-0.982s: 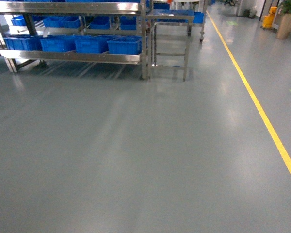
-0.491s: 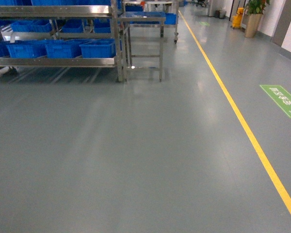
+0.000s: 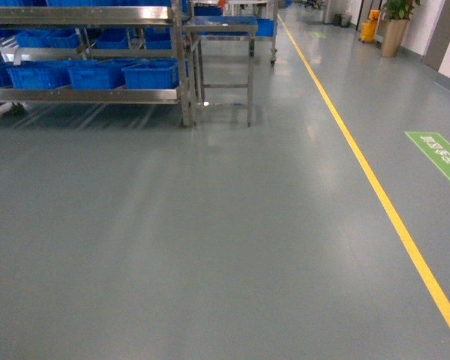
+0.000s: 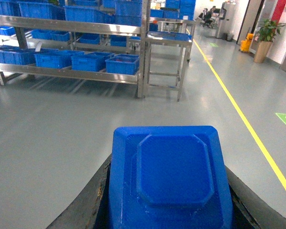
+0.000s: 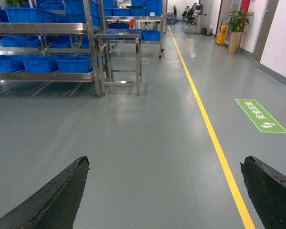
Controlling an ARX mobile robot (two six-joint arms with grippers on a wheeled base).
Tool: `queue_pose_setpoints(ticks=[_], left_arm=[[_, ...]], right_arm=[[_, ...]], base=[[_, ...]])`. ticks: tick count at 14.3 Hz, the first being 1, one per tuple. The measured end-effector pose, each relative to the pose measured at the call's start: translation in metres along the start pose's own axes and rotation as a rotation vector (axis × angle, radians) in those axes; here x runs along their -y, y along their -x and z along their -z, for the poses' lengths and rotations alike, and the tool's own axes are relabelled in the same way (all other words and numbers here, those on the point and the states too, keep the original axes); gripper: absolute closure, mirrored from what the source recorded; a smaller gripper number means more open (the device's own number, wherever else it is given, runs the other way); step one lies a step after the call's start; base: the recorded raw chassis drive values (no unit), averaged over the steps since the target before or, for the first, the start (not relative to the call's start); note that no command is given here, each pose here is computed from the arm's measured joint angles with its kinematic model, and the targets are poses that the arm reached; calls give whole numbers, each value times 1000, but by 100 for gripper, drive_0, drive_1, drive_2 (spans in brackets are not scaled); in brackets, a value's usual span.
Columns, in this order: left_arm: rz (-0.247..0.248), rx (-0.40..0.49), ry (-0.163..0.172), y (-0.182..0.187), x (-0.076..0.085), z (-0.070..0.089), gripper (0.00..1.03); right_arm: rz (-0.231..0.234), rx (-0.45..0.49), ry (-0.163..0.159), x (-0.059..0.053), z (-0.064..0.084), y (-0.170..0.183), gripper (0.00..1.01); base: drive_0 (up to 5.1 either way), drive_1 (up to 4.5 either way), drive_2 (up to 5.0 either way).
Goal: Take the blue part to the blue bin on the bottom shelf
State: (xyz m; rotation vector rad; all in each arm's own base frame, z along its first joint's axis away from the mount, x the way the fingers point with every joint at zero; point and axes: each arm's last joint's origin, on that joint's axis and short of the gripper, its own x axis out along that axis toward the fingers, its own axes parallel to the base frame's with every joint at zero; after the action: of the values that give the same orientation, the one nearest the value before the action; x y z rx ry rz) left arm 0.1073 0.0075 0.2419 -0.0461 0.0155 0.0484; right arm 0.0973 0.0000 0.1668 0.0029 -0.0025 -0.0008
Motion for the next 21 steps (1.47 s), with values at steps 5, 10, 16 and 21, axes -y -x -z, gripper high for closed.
queue_pose_setpoints(ticks=[5,10,16,21], left_arm=[[0,-1,0,0,0,0,60],[0,-6,1,0,0,1,60],[3,-2,0,0,0,0,60],[0,-5,1,0,0,1,60]], right_arm=[[0,-1,0,0,0,0,3],[0,-2,0,0,0,0,3],[0,-3,0,0,0,0,3],[0,0,0,0,0,0,3]], base=[[-7,393,-407],[6,406,-393],[5,405,-395],[-2,398,-402]])
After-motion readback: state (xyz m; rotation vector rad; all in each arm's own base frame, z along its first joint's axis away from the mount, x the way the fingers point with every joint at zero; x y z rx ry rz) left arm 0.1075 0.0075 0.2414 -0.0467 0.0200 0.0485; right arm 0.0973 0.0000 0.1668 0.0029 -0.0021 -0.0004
